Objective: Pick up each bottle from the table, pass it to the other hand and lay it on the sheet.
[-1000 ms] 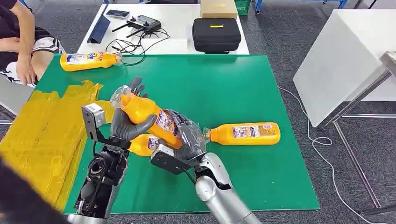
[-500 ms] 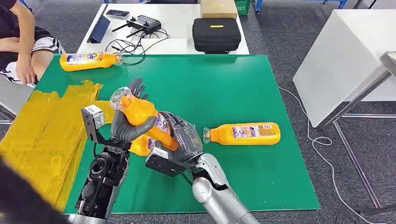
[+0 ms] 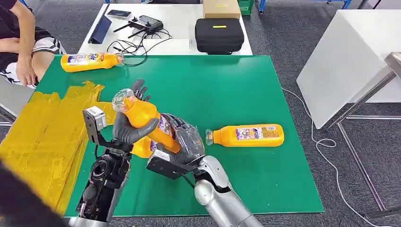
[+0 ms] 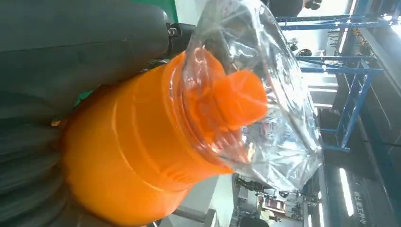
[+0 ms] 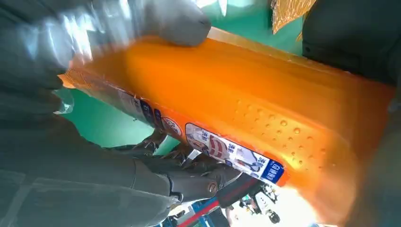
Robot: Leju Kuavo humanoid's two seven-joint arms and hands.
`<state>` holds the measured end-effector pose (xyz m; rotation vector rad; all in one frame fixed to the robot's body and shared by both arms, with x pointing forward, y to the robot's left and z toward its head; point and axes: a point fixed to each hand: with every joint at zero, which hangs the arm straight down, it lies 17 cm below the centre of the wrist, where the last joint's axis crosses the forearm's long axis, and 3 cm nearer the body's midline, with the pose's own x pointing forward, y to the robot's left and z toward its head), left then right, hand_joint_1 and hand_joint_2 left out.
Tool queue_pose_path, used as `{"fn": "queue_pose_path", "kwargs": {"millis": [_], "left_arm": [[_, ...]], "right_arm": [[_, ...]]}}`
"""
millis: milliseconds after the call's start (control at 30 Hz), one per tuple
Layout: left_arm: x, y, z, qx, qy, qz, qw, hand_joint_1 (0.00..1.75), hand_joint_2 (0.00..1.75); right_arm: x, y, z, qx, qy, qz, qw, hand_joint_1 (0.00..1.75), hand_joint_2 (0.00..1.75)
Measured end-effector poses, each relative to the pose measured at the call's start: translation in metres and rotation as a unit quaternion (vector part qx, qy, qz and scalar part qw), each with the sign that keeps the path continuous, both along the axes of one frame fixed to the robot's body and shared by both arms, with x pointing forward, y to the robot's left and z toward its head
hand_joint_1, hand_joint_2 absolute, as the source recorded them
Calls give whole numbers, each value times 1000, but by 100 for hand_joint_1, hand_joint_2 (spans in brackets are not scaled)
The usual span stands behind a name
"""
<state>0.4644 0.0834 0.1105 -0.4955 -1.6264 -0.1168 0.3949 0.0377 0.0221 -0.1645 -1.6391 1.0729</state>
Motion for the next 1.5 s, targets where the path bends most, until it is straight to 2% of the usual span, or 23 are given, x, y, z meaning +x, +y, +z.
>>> {"fn": "queue_pose_path", "kwargs": {"millis": [67, 100, 133, 167, 467, 833, 867, 900, 1033, 1067, 1233, 1433, 1467, 1500], "left_arm": [[1, 0, 0, -1, -2, 1, 1000, 0, 175], [1, 0, 1, -1, -3, 2, 1000, 12, 175], [3, 1, 0, -1, -3, 5, 1000, 154, 175], [3, 2, -1, -1, -3, 8, 1000, 175, 175], [9, 12, -1, -2, -7, 38, 999, 175, 175], [13, 11, 5, 1, -12, 41, 999, 175, 175], [13, 10, 5, 1, -13, 40, 999, 175, 175], [13, 10, 6, 2, -14, 40, 999, 175, 175], [17, 17, 10, 5, -19, 52, 998, 175, 175], [18, 19, 10, 5, -20, 54, 998, 175, 175], [20, 26, 11, 13, -25, 66, 997, 175, 175], [37, 79, 19, 112, -67, 179, 975, 175, 175], [40, 94, 21, 149, -77, 211, 963, 175, 175], [42, 106, 23, 191, -90, 237, 948, 175, 175]], "right_arm": [[0, -1, 1, 0, -5, -3, 1000, 175, 175], [1, -1, 1, 0, -5, -4, 1000, 175, 175], [1, -2, 1, 0, -6, -7, 1000, 175, 175], [1, -2, 0, 0, -5, -8, 1000, 175, 175], [6, -13, 1, 1, -17, -29, 999, 175, 175], [10, -22, 3, 4, -25, -43, 999, 175, 175], [10, -22, 4, 6, -26, -45, 999, 17, 175], [11, -23, 5, 7, -27, -46, 999, 0, 175], [10, -26, 17, 23, -56, -57, 997, 0, 175], [11, -27, 20, 26, -61, -59, 996, 0, 0], [12, -29, 28, 34, -74, -66, 995, 0, 0], [16, -46, 45, 31, -110, -95, 989, 0, 0], [17, -50, 45, 22, -116, -100, 988, 0, 175], [17, -52, 45, 14, -119, -102, 987, 0, 175]]}}
